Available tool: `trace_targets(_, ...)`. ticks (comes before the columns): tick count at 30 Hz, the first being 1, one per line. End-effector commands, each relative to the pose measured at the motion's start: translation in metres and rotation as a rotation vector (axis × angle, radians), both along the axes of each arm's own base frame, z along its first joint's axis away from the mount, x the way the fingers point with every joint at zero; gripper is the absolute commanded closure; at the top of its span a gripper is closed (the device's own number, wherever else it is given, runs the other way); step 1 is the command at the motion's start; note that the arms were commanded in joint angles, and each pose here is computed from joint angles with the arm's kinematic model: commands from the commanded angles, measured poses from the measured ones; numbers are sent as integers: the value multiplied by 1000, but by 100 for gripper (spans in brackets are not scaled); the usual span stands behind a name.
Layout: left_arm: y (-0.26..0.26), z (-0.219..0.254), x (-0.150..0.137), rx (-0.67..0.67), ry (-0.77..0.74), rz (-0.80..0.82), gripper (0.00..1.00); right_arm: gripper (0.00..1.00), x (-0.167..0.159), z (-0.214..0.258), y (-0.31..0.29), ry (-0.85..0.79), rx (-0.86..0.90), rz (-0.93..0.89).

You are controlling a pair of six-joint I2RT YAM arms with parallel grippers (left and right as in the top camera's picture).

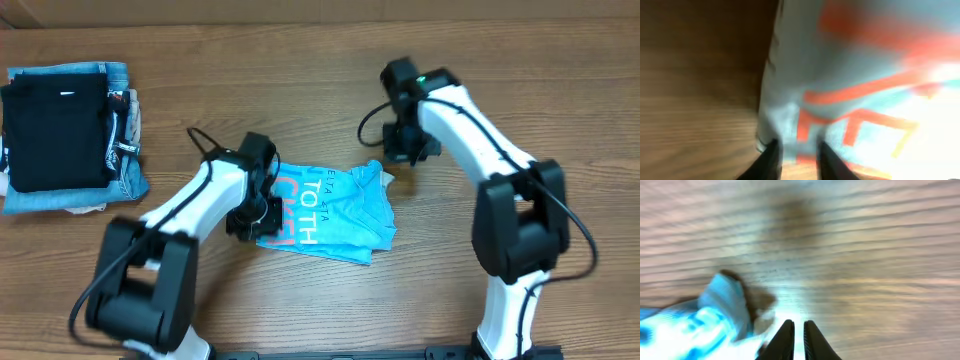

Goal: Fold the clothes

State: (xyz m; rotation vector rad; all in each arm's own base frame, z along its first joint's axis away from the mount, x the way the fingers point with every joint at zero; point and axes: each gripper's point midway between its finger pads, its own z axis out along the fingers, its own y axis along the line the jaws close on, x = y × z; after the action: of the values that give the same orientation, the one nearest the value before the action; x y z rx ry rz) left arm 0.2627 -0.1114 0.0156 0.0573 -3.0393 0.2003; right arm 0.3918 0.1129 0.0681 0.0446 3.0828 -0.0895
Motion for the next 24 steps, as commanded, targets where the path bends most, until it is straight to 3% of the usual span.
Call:
trace_targets(1, 7, 43, 51, 36, -291, 29, 31, 85, 3, 79, 8, -155, 102, -16)
trace_targets(2, 5, 51, 66, 29, -366, 33, 26, 85, -6, 84, 13, -134, 132, -9)
trace_targets(6, -16, 77, 121, -54, -617, -24, 26, 85, -43, 80, 35, 16, 231, 22)
trace_targets(11, -35, 65, 153, -129, -699, -47, 27, 85, -74, 60, 62, 125, 279, 79)
trace_targets(17, -39, 11, 151, -118, -563, -93, 27, 81, -113, 26, 86, 218, 251, 164)
trace_targets(24, -19, -22, 115, -19, -380, -136, 30, 80, -145, -19, 85, 291, 232, 188)
